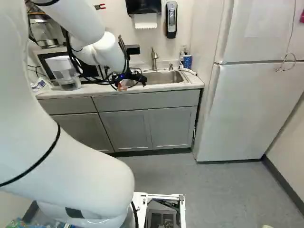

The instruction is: Rinse the cup and place it in the tray

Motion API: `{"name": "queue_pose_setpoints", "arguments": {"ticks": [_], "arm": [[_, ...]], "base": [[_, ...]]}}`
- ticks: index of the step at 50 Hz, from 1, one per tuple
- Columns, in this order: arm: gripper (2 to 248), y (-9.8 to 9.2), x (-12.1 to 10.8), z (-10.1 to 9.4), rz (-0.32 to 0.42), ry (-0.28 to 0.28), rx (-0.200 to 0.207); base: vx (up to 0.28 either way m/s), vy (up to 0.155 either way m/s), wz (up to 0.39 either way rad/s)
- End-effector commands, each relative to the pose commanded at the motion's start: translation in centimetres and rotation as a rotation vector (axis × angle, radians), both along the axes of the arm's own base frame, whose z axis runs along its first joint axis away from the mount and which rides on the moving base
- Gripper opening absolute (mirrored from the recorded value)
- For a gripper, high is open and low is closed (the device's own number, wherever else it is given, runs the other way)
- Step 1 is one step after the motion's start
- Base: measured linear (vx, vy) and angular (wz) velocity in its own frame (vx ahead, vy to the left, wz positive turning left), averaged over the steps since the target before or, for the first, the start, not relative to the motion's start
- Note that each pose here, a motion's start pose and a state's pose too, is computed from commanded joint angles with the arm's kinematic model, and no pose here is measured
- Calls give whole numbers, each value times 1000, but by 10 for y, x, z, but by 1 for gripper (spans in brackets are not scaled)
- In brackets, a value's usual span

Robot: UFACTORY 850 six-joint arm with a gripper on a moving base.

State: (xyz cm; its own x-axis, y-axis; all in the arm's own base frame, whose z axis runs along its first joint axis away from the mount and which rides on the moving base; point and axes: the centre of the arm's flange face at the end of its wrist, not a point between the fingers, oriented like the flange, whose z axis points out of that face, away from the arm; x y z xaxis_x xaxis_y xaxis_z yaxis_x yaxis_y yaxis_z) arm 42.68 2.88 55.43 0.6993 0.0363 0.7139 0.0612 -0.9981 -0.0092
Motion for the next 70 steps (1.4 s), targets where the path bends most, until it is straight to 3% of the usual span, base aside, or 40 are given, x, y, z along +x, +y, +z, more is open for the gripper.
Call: {"name": "queue_pose_setpoints", "arguments": {"ticks": [27, 49, 70], "arm": [[247, -9, -27, -57, -19, -116, 2], [247, -17, -62, -107, -35, -227, 3], [247, -23, -96, -142, -46, -313, 4]], "base": [[0, 0, 0], [0, 0, 0], [0, 0, 0]]}}
